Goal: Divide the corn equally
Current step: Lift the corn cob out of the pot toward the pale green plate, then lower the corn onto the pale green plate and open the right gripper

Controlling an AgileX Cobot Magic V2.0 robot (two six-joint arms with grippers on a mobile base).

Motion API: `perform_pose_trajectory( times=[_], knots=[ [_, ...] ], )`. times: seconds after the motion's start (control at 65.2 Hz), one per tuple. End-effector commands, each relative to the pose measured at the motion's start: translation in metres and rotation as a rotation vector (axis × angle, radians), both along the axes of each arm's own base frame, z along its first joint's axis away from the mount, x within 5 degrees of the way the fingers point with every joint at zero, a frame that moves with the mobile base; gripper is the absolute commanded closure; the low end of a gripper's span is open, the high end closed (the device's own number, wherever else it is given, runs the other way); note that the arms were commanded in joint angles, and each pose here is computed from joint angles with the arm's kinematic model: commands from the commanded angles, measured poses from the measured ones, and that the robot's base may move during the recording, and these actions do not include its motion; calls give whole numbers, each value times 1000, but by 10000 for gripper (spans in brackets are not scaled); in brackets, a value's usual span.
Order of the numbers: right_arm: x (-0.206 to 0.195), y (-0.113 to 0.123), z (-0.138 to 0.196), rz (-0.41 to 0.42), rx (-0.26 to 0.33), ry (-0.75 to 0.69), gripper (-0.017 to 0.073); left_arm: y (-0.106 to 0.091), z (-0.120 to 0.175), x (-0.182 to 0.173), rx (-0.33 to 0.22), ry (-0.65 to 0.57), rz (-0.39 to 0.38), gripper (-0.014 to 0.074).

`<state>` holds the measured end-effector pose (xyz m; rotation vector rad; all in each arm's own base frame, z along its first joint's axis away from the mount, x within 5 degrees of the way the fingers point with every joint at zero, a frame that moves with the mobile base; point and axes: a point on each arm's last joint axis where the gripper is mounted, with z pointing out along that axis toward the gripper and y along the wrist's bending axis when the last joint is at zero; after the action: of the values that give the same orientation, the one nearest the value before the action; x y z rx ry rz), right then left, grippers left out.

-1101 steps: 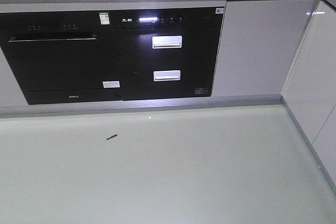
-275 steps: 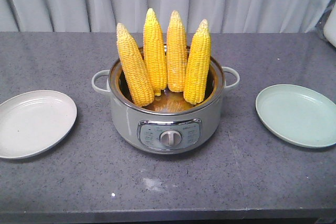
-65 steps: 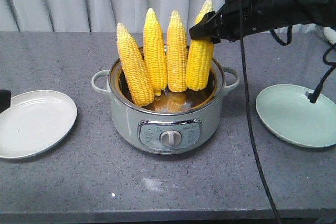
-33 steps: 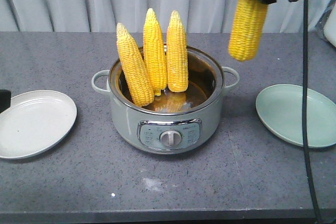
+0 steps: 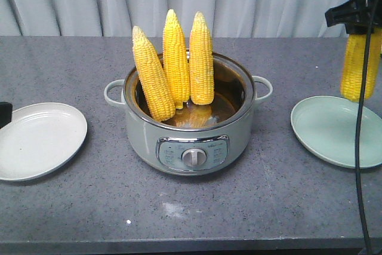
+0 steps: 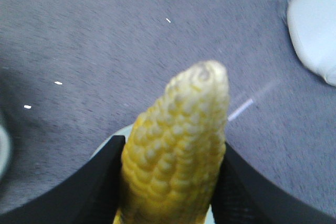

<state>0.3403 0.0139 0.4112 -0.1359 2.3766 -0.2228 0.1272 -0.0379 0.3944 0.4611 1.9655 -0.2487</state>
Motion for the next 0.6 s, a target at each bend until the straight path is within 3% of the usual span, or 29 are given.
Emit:
perform_pose_trajectory(
  times=[0.0, 0.23, 0.583],
  knots=[
    [2, -15, 12, -37, 3, -69, 314, -1, 15, 1, -43, -88, 14, 9],
    [27, -36, -29, -98, -9, 103, 314, -1, 15, 1, -44, -88, 14, 9],
    [54, -37, -82, -84, -26, 280, 314, -1, 15, 1, -43, -87, 13, 9]
  ],
)
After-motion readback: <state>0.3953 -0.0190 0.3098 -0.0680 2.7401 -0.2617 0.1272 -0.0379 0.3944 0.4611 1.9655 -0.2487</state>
